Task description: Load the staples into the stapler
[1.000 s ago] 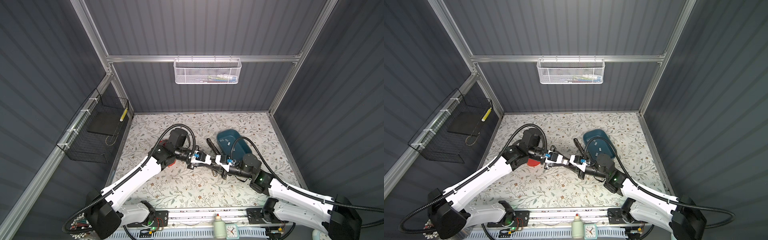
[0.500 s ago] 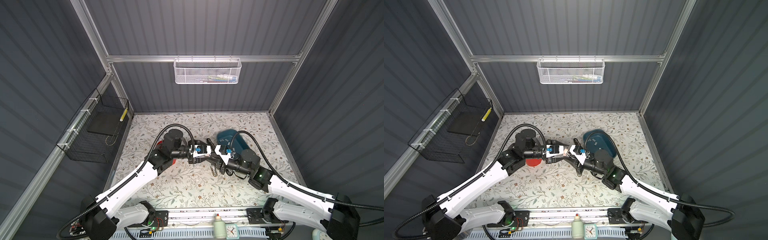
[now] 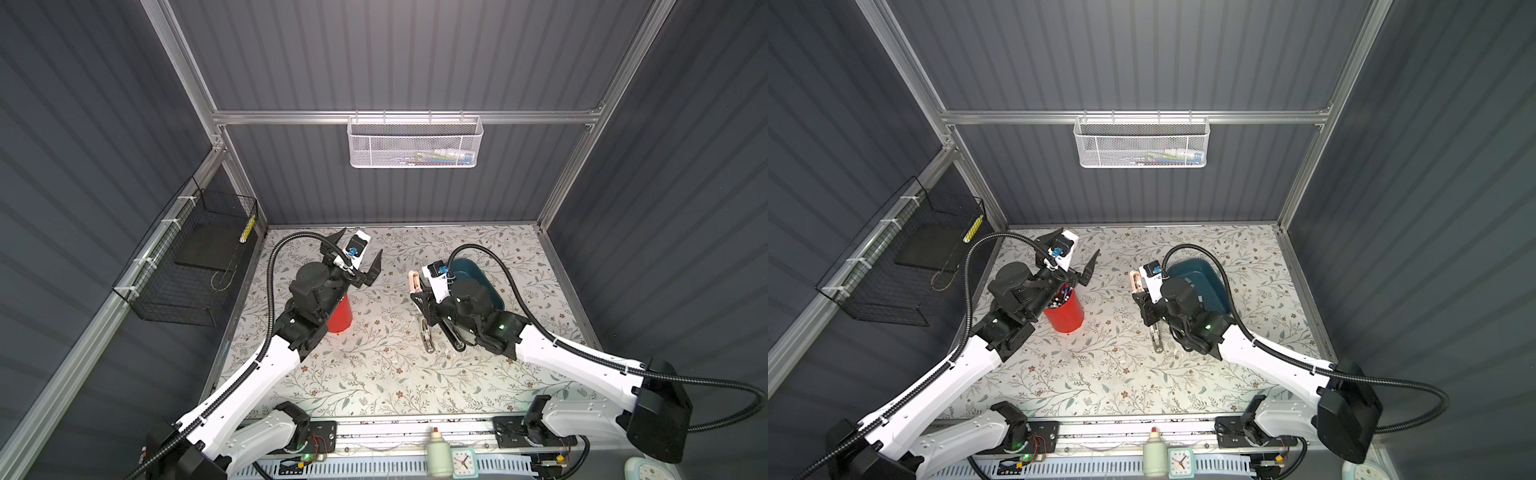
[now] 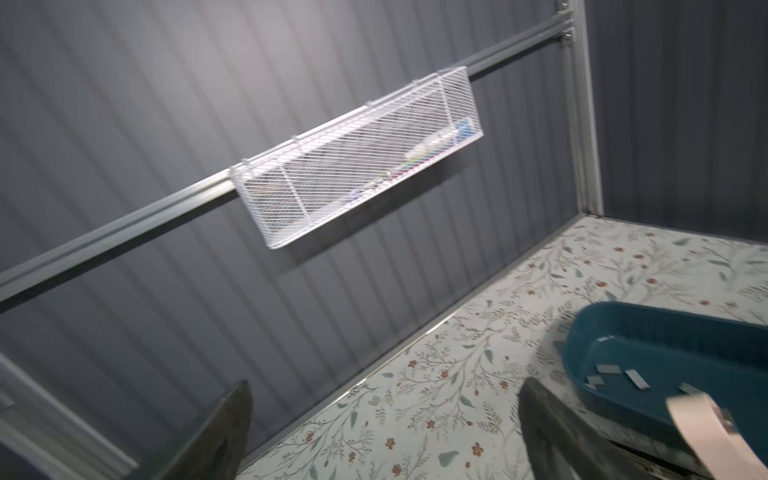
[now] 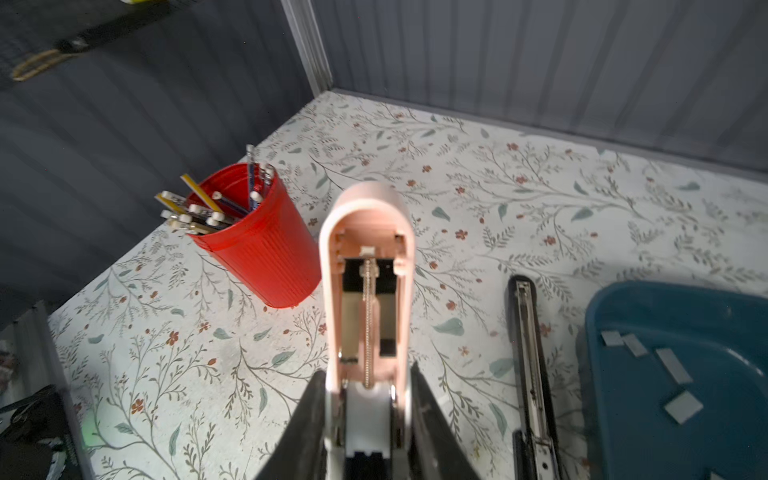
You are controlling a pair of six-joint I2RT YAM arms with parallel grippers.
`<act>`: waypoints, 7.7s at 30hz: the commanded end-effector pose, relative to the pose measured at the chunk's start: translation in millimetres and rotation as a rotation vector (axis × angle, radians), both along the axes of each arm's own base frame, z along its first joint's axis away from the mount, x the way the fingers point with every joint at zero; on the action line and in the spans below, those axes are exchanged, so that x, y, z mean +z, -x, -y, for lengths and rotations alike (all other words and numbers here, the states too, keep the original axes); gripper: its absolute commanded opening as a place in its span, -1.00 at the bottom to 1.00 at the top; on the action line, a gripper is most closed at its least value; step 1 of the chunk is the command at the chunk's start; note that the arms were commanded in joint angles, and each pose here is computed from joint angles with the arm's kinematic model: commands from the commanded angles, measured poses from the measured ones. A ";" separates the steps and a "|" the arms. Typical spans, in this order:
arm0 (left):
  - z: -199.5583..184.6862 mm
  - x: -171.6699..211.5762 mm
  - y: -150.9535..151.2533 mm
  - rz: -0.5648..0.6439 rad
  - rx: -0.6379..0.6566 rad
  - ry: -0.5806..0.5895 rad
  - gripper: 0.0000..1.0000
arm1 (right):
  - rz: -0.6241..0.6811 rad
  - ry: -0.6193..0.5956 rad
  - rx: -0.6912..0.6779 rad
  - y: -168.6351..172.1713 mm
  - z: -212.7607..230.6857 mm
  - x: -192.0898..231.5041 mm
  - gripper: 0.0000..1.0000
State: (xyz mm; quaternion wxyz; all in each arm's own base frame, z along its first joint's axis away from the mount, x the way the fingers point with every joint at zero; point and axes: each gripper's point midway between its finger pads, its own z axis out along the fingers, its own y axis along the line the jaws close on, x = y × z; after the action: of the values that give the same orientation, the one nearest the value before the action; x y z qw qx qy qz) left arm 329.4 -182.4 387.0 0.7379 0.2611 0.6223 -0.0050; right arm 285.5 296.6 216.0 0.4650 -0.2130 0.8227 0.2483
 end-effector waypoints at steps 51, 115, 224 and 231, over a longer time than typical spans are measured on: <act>-0.9 2.3 -5.0 -0.010 0.028 -0.040 0.99 | -0.435 0.416 -0.307 -12.0 -48.4 -194.6 -0.53; -100.8 -234.6 49.3 -0.585 0.474 0.321 0.99 | -0.611 0.318 -0.564 -56.3 190.1 -129.6 -0.49; -82.9 -189.5 47.9 -0.516 0.333 0.319 0.99 | -0.732 0.308 -0.611 -68.3 179.4 -204.2 -0.33; -90.6 -179.1 53.3 -0.494 0.348 0.338 0.99 | -0.734 0.289 -0.599 -72.9 174.3 -208.3 -0.44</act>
State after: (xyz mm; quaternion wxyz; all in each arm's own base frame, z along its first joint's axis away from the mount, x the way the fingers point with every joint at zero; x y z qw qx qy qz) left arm 277.2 -95.2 191.5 0.5762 0.0244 0.8157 -0.0453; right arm 358.7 116.9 18.6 0.1752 0.0697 0.9814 0.0360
